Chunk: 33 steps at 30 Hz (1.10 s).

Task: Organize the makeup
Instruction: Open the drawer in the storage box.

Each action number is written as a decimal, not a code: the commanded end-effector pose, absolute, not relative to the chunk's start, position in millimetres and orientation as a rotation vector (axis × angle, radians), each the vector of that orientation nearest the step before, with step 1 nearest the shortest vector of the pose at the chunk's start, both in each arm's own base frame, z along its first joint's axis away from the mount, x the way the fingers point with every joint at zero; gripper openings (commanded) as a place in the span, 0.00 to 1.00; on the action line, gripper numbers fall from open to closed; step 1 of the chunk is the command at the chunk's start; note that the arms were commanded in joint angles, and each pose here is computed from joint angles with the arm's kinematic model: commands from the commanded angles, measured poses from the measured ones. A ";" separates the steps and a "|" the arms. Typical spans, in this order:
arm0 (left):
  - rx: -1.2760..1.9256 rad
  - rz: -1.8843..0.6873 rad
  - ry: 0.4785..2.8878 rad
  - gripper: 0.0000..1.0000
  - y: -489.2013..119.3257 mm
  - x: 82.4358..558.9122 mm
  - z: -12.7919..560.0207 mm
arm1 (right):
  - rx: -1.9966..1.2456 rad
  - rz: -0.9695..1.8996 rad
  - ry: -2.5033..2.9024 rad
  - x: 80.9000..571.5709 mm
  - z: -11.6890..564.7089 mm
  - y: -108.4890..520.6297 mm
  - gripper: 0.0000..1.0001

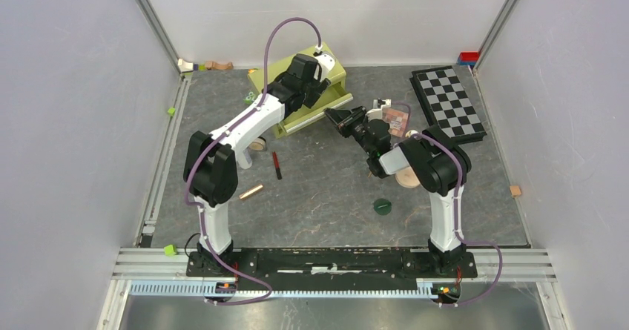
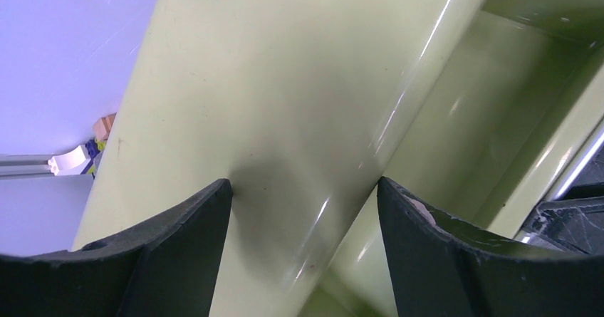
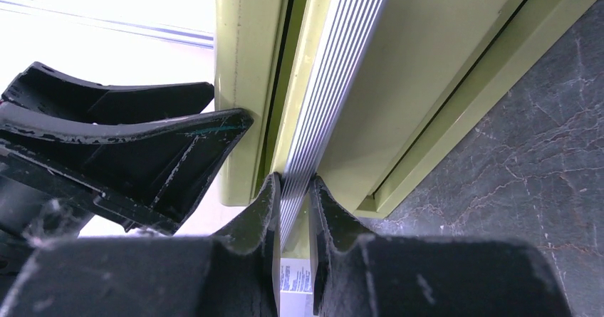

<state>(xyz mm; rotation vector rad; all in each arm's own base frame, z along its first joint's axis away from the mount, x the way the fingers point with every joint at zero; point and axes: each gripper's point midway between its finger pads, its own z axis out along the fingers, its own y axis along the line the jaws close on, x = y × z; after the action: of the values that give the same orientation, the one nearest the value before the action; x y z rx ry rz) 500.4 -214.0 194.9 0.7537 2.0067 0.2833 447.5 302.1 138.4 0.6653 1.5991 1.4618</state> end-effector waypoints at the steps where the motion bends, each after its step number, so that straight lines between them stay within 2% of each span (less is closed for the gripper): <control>1: 0.630 0.472 2.107 0.81 -157.5 510.9 179.4 | 0.604 1.382 1.545 449.3 158.4 288.9 0.06; 4: 0.631 0.451 2.107 0.82 -160.8 510.1 180.2 | 0.598 1.380 1.540 450.9 163.3 289.7 0.13; 8: 0.636 0.419 2.103 0.84 -166.3 508.5 183.2 | 0.572 1.364 1.553 456.2 169.8 293.5 0.33; 10: 0.640 0.409 2.099 0.84 -169.3 507.1 184.7 | 0.557 1.347 1.564 458.6 172.5 295.3 0.40; 13: 0.648 0.401 2.089 0.84 -174.6 505.2 187.8 | 0.550 1.316 1.588 460.6 173.0 295.1 0.47; 33: 0.664 0.295 1.995 0.86 -216.0 474.4 239.5 | 0.456 0.752 1.826 468.3 198.0 248.2 0.53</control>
<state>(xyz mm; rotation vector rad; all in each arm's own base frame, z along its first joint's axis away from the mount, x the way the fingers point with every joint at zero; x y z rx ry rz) 489.9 -211.8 192.8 0.7460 2.0390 0.3373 463.8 268.4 163.5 0.5201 1.8362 0.9165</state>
